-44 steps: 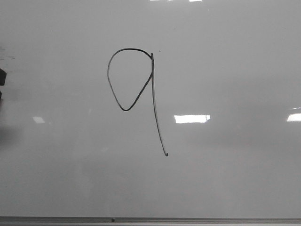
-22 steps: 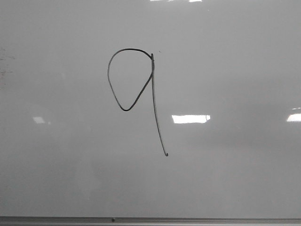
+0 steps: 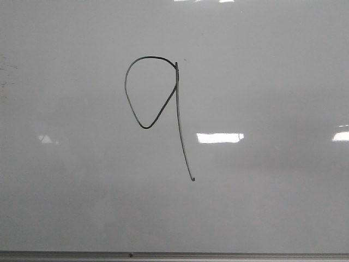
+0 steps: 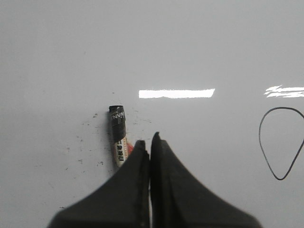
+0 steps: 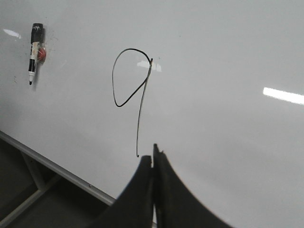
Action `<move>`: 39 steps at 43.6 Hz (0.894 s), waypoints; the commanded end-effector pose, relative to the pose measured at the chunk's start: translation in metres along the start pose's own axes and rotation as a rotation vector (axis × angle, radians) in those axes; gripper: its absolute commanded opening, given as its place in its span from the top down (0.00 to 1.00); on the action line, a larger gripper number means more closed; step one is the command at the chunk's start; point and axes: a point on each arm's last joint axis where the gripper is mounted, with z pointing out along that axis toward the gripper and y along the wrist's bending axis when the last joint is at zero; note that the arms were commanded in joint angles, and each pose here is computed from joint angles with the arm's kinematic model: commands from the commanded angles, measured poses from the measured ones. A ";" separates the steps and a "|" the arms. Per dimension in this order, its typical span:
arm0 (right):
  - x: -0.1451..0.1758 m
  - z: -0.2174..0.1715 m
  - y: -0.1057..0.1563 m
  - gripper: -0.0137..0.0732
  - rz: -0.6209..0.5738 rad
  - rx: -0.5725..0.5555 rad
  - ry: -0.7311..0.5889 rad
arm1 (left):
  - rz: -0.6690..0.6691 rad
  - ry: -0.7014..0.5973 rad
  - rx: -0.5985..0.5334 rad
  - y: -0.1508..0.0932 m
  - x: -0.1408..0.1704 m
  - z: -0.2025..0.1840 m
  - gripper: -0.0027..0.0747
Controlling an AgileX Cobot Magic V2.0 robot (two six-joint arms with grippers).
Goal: Write number 9 on whiteboard
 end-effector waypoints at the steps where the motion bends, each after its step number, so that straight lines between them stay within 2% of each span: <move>1: -0.012 -0.002 -0.002 0.92 0.025 0.032 -0.066 | -0.012 -0.088 -0.016 0.001 -0.015 -0.002 0.99; 26: -0.012 -0.002 -0.002 0.92 0.025 0.032 -0.066 | -0.004 -0.088 -0.018 0.001 -0.015 -0.002 0.99; 32: -0.012 -0.002 -0.002 0.92 0.025 0.032 -0.066 | 0.075 -0.085 -0.034 0.002 -0.006 -0.006 0.99; 39: -0.012 -0.002 -0.002 0.92 0.025 0.032 -0.066 | 0.063 -0.125 -0.064 0.005 0.015 -0.022 0.99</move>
